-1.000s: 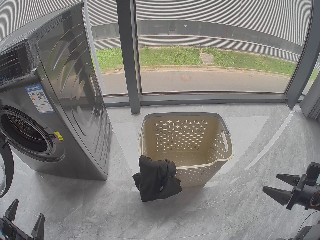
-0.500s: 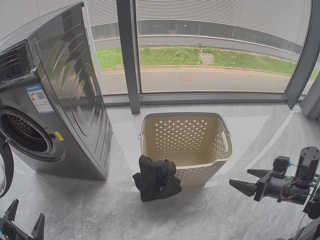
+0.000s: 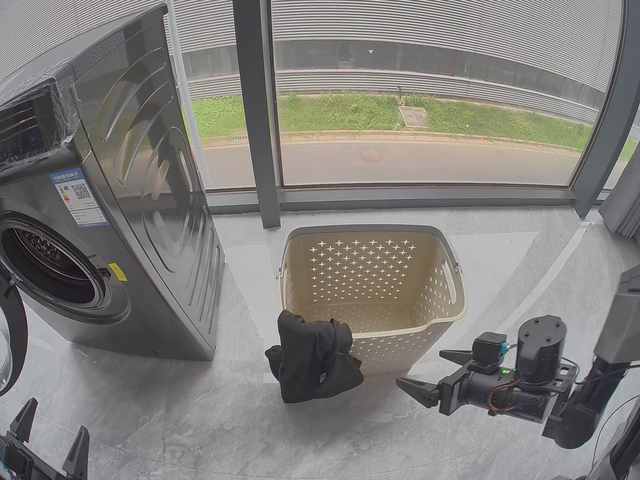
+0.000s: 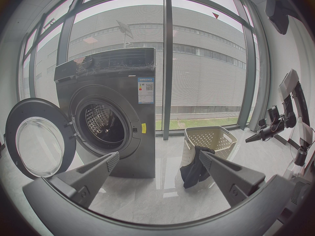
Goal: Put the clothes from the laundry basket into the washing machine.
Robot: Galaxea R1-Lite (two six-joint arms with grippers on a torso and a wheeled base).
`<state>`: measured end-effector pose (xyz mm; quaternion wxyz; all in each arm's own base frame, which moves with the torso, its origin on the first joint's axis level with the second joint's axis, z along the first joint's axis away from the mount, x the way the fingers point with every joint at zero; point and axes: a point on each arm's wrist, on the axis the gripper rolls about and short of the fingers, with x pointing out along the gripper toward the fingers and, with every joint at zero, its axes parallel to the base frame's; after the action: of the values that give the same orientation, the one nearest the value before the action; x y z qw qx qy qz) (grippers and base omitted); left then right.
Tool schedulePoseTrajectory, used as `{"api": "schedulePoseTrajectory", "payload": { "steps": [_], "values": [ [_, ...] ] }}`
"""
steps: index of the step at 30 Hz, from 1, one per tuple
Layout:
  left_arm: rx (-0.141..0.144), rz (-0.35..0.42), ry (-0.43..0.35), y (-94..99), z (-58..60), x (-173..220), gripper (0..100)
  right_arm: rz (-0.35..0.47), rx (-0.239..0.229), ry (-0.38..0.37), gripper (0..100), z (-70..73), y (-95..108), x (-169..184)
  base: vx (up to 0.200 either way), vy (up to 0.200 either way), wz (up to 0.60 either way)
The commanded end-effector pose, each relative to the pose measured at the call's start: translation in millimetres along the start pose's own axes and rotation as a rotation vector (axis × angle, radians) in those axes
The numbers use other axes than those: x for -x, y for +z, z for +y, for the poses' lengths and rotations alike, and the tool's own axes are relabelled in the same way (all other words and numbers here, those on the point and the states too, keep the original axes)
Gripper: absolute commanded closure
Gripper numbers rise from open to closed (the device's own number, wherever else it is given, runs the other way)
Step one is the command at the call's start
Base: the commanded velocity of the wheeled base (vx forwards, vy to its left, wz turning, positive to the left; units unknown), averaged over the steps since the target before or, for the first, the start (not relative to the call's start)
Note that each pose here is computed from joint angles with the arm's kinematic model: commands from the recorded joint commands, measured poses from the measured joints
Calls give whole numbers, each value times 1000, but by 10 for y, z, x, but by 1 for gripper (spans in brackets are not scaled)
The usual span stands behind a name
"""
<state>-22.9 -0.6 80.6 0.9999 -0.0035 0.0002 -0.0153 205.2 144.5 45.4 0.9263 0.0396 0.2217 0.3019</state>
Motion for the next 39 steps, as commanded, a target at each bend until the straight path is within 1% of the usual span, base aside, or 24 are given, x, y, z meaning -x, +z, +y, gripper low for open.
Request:
{"api": "schedulePoseTrajectory", "payload": {
  "steps": [1, 5, 8, 12, 14, 16, 18, 19, 21, 27, 29, 31, 35, 36, 39],
  "values": [
    [1, 1, 0, -52, 0, -1, 0, 44, 54, -7, 0, 14, -262, -629, 0, 0, 0],
    [1, 1, 0, -52, 0, -1, 0, 44, 62, 1, 0, 50, -272, -832, 0, 0, 0],
    [1, 1, 0, -52, 0, -1, 0, 43, 62, -6, 0, 49, -263, -946, 0, 0, 0],
    [1, 1, 0, -52, 0, -1, 0, 18, 60, -11, 0, 38, -263, -1143, 0, 0, 0],
    [1, 0, 0, -48, 0, 0, 0, 14, 58, -16, 0, 34, -251, -1182, 0, 0, 0],
    [1, 0, 0, -48, 0, 0, 0, 32, 53, -35, 0, 26, -264, -1241, 0, 0, 0],
    [1, 1, 0, -52, 0, -1, 0, 60, 45, -44, 0, 27, -279, -1268, 0, 0, 0],
    [1, 1, 0, -52, 0, -1, 0, 60, 45, -44, 0, 27, -279, -1268, 0, 0, 0],
    [1, 0, 0, -48, 0, 0, 0, 72, 20, -59, 0, 32, -267, -1304, 0, 0, 0],
    [1, 1, 0, -52, 0, -1, 0, 61, -7, -63, 0, 54, -233, -1367, 0, 0, 0],
    [1, 1, 0, -52, 0, -1, 0, 74, -8, -62, 0, 62, -270, -1399, 0, 0, 0],
    [1, 0, 0, -48, 0, 0, 0, 88, -19, -63, 0, 65, -307, -1430, 0, 0, 0],
    [1, 1, 0, -52, 0, -1, 0, 101, -43, -50, 0, 118, -438, -1549, 0, 0, 0],
    [1, 1, 0, -52, 0, -1, 0, 108, -42, -49, 0, 127, -476, -1581, 0, 0, 0],
    [1, 0, 0, -48, 0, 0, 0, 99, -42, -44, 0, 133, -508, -1666, 0, 0, 0]
  ]
}}
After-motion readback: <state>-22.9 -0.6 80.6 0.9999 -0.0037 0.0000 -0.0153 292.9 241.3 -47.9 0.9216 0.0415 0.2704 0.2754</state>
